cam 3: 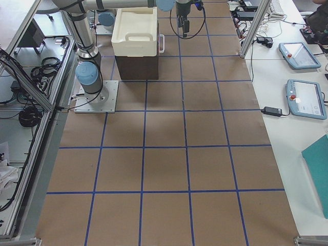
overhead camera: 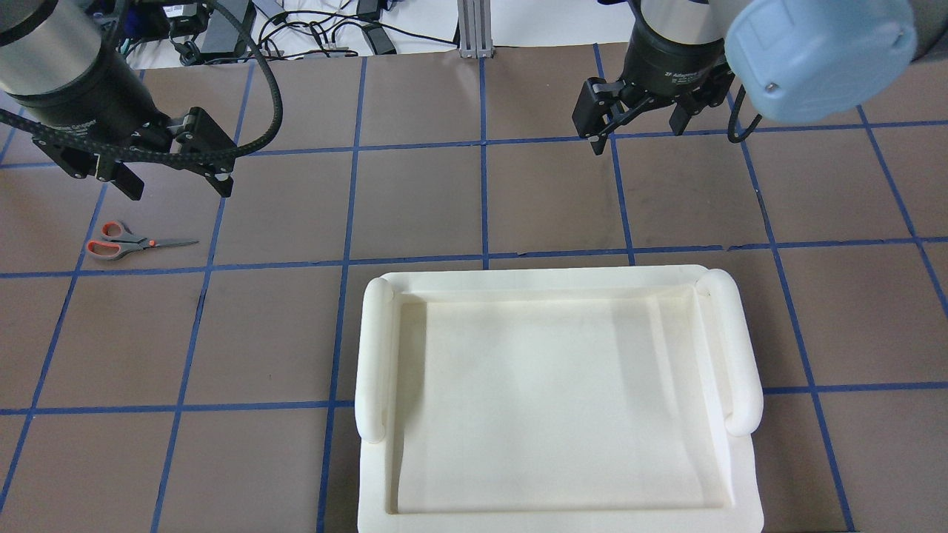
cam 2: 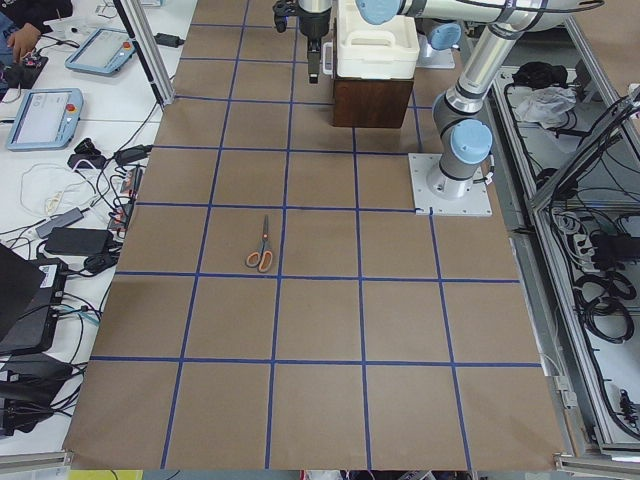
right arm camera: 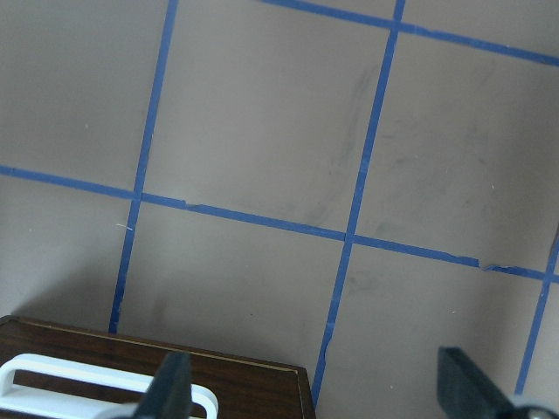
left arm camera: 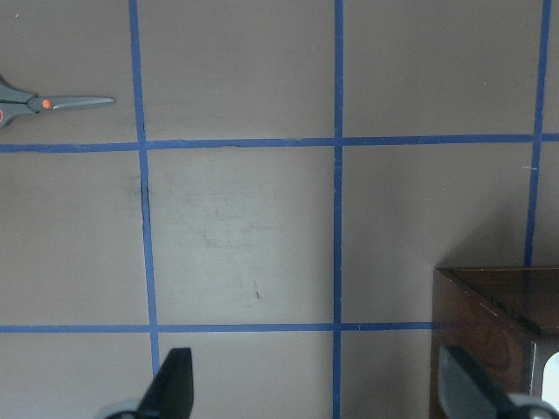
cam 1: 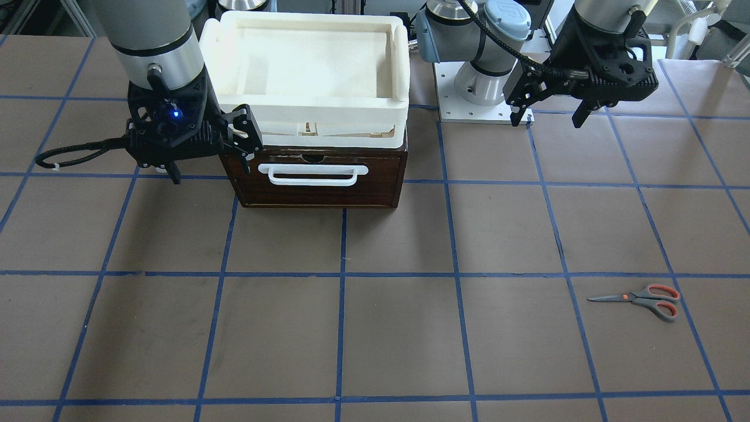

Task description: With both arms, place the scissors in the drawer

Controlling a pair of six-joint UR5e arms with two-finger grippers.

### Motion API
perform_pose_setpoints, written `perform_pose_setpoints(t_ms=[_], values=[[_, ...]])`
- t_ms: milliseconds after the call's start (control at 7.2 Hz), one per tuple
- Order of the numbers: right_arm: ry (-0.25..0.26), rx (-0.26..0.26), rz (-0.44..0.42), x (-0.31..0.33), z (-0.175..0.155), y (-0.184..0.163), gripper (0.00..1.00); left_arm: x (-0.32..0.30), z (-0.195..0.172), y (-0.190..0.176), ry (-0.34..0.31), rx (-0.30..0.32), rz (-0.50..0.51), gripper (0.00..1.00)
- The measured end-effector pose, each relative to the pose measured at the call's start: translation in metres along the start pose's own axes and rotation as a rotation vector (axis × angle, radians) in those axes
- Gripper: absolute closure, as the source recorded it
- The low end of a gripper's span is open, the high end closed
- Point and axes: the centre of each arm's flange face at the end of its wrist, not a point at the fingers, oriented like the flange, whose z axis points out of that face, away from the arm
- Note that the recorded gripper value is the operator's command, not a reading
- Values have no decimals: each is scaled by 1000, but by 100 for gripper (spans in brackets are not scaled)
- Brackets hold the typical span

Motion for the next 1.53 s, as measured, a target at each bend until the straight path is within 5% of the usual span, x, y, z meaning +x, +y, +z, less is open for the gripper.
perform_pose_setpoints(t_ms=[278,694,1111,1389,1528], values=[[-3,-35,178,-30,40,-17,0,0,-1,1,-1,3,2,0],[-37,-153,676,-80,98,-29,0,-6,10,-5,-2,-21,70,0],[50,-280,1081,-97,127,-21,0,-60,39,-10,19,-76,161,0],[76,-341,1235,-104,140,-18,0,-118,75,-17,54,-119,281,0],[62,-352,1183,-105,140,-17,0,-141,100,-23,71,-134,370,0]])
